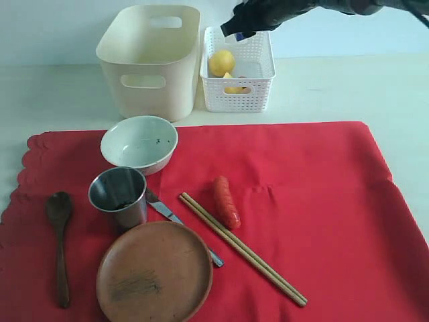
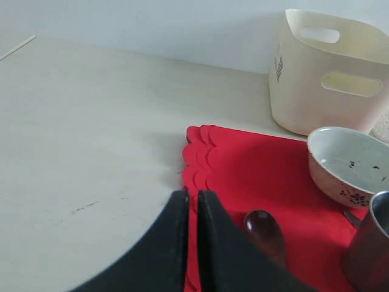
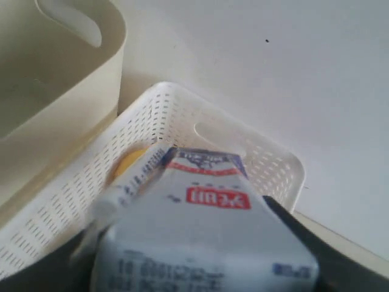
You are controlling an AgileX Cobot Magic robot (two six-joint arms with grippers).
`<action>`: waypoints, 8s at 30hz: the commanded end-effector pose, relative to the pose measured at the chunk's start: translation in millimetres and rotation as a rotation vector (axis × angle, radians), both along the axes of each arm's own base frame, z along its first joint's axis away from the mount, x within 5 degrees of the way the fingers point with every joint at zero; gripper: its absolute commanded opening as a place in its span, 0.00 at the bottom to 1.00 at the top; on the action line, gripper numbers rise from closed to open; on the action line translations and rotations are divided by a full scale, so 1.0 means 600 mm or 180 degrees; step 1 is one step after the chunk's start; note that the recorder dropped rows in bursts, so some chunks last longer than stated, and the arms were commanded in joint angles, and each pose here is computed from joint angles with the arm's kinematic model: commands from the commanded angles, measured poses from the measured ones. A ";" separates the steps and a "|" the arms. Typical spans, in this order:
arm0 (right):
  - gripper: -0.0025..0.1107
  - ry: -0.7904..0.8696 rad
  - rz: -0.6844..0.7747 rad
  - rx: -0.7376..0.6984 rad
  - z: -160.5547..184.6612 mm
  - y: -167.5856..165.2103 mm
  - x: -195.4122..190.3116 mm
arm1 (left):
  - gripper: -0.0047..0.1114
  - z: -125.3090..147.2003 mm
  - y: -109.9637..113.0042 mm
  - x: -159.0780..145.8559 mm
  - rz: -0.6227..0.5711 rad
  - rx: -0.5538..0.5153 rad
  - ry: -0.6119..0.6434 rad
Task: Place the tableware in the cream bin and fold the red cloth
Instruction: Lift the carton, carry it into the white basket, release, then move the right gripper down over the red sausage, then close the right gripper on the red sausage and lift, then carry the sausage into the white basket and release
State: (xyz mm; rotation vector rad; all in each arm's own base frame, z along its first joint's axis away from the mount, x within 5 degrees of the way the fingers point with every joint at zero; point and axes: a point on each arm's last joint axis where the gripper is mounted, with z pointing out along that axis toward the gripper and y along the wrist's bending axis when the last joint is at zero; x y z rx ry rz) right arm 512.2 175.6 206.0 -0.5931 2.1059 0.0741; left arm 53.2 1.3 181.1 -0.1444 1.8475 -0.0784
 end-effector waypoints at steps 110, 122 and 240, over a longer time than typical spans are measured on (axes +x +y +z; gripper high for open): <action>0.69 0.1750 -0.0182 0.0135 0.200 -0.075 -0.211 | 0.11 -0.001 0.000 0.000 0.0007 0.0006 -0.0024; 0.69 0.1693 0.0383 -0.0003 0.165 0.009 -0.332 | 0.11 -0.001 0.000 0.000 0.0007 0.0006 -0.0024; 0.02 0.0248 -0.0068 -0.0264 0.137 0.018 -0.223 | 0.11 -0.001 0.000 0.000 0.0007 0.0006 -0.0024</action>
